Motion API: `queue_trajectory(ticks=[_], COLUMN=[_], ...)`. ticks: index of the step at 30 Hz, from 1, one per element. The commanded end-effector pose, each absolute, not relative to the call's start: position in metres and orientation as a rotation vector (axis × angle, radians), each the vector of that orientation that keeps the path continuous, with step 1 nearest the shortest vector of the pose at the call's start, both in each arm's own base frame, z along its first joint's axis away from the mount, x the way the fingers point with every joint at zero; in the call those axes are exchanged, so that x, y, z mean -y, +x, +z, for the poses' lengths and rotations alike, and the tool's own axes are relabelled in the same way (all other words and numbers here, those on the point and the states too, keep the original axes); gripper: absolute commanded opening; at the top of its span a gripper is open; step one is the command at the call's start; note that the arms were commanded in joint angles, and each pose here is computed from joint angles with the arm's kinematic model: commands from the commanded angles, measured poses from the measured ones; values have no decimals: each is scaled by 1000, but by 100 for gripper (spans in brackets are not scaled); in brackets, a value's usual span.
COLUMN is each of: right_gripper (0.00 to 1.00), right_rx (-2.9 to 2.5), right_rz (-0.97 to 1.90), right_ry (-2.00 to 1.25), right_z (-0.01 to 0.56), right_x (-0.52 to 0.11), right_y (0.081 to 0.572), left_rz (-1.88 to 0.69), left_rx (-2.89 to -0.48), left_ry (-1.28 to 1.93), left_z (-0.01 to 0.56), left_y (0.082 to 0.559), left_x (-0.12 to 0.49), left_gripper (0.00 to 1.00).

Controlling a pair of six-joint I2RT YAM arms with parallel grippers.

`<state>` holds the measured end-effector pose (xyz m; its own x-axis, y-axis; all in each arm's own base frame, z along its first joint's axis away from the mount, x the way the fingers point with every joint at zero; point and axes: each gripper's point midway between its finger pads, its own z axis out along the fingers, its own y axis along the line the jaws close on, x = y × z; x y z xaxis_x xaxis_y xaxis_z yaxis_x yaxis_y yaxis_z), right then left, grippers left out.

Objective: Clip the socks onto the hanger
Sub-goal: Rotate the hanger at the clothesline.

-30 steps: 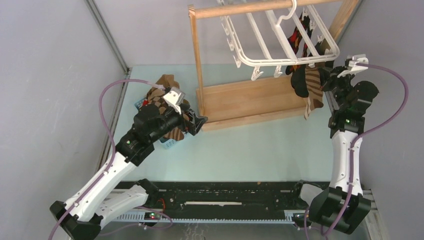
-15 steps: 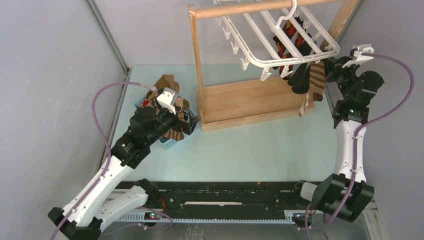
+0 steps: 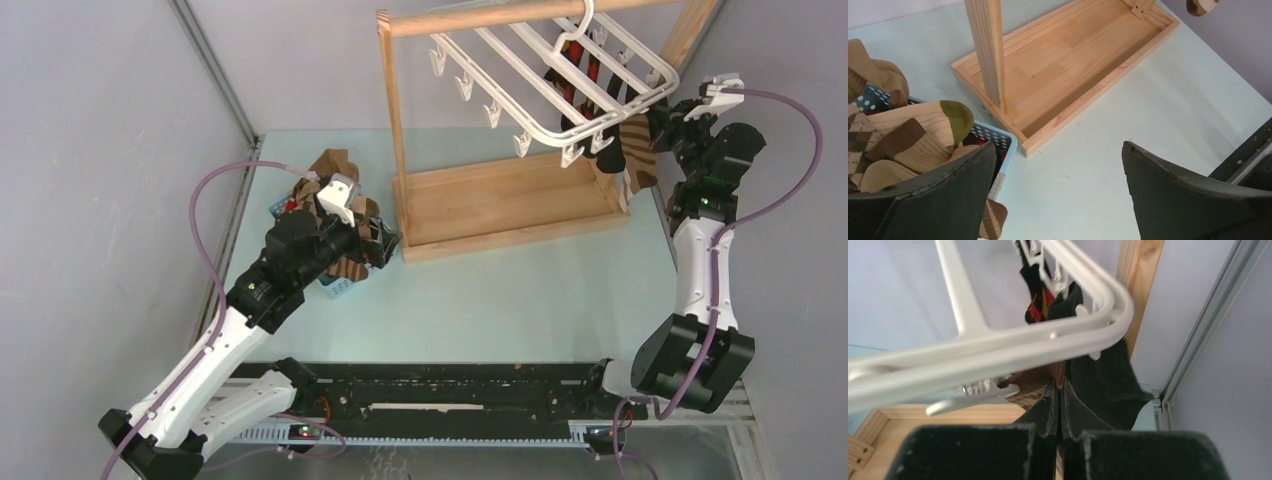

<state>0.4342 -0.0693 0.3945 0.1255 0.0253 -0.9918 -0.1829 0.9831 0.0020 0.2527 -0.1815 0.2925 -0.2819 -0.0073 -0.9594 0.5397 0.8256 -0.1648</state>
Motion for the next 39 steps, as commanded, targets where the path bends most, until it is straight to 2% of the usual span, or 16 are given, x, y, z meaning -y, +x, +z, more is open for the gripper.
queue_trajectory(ticks=[1, 3, 14, 17, 22, 27, 29, 31, 33, 35, 36, 39], right_gripper=[1, 3, 26, 34, 56, 61, 61, 57, 54, 52, 49, 14], right_rx=[-1398, -1398, -1430, -1444, -1445, -1501, -1523, -1544, -1530, -1476, -1470, -1480], right_rz=[124, 125, 206, 220, 194, 278, 372, 563, 629, 558, 514, 488], right_ry=[-137, -140, -197, -216, -234, -284, -394, -540, -715, -905, -922, -769], right_z=[417, 418, 416, 414, 422, 416, 408, 397, 379, 361, 355, 342], right_x=[77, 78, 70, 66, 64, 46, 19, -20, -58, -91, -101, -112], right_y=[445, 446, 415, 399, 364, 319, 294, 267, 247, 236, 240, 269], left_rz=[-576, -584, -612, -611, -607, -579, -567, -558, -555, -559, -564, -575], left_rx=[-1759, -1753, -1752, -1752, -1758, -1765, -1767, -1762, -1759, -1757, -1756, -1754], left_ry=[381, 382, 409, 417, 436, 441, 439, 434, 437, 447, 455, 469], left_z=[308, 310, 304, 304, 301, 299, 298, 298, 298, 298, 298, 301], left_y=[257, 257, 256, 257, 257, 257, 257, 256, 256, 257, 257, 259], left_x=[183, 184, 190, 191, 192, 188, 185, 182, 182, 183, 185, 188], left_gripper=[100, 100, 100, 100, 100, 100, 100, 100, 100, 100, 100, 100])
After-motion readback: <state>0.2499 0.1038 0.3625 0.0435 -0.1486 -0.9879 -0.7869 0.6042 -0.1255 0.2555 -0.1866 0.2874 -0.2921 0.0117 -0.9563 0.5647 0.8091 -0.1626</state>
